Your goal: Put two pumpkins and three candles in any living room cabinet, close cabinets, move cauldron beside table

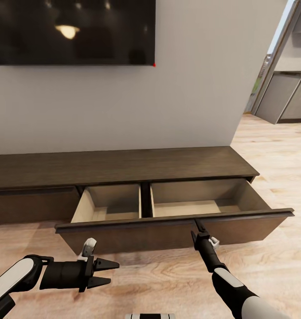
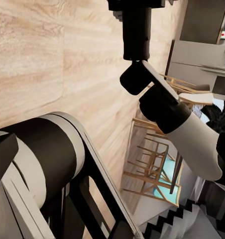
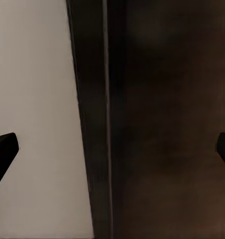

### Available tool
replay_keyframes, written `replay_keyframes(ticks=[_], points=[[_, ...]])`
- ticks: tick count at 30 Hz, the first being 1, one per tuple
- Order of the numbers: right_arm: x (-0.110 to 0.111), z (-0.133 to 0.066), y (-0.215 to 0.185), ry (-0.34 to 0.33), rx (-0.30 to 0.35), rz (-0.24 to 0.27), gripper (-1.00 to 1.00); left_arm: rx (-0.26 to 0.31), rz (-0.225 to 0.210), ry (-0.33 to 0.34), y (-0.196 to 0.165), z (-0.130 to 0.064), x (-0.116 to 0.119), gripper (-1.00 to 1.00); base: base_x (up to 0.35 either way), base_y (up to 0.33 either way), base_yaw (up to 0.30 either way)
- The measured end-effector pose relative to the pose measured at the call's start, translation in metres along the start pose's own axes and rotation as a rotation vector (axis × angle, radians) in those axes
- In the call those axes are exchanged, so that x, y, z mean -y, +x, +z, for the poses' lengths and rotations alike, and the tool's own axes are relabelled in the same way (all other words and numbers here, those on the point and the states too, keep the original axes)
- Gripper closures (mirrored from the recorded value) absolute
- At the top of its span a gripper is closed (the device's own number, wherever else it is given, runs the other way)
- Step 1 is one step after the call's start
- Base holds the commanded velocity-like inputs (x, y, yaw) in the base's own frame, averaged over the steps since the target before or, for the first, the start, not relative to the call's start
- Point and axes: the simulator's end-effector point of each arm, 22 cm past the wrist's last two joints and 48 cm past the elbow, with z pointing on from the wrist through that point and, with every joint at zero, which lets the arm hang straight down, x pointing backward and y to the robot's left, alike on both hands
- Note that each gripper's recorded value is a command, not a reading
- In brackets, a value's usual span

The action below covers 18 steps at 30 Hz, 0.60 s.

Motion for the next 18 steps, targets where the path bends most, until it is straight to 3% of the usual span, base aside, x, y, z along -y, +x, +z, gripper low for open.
replay_keyframes(ticks=[5,10,18], points=[[-0.012,0.001,0.006,-0.017,-0.033,0.028,-1.0,0.005,0.015,0.001,0.001,-0.003,0.006,-1.0,0.0,0.0,0.0],[-0.01,-0.003,0.043,0.048,-0.203,0.184,-1.0,-0.015,0.019,-0.004,0.012,0.002,0.007,-1.0,0.0,0.0,0.0],[-0.03,-0.01,0.073,0.055,-0.345,0.294,-1.0,-0.014,0.029,0.023,0.017,-0.001,0.022,-1.0,-0.11,0.009,0.0]])
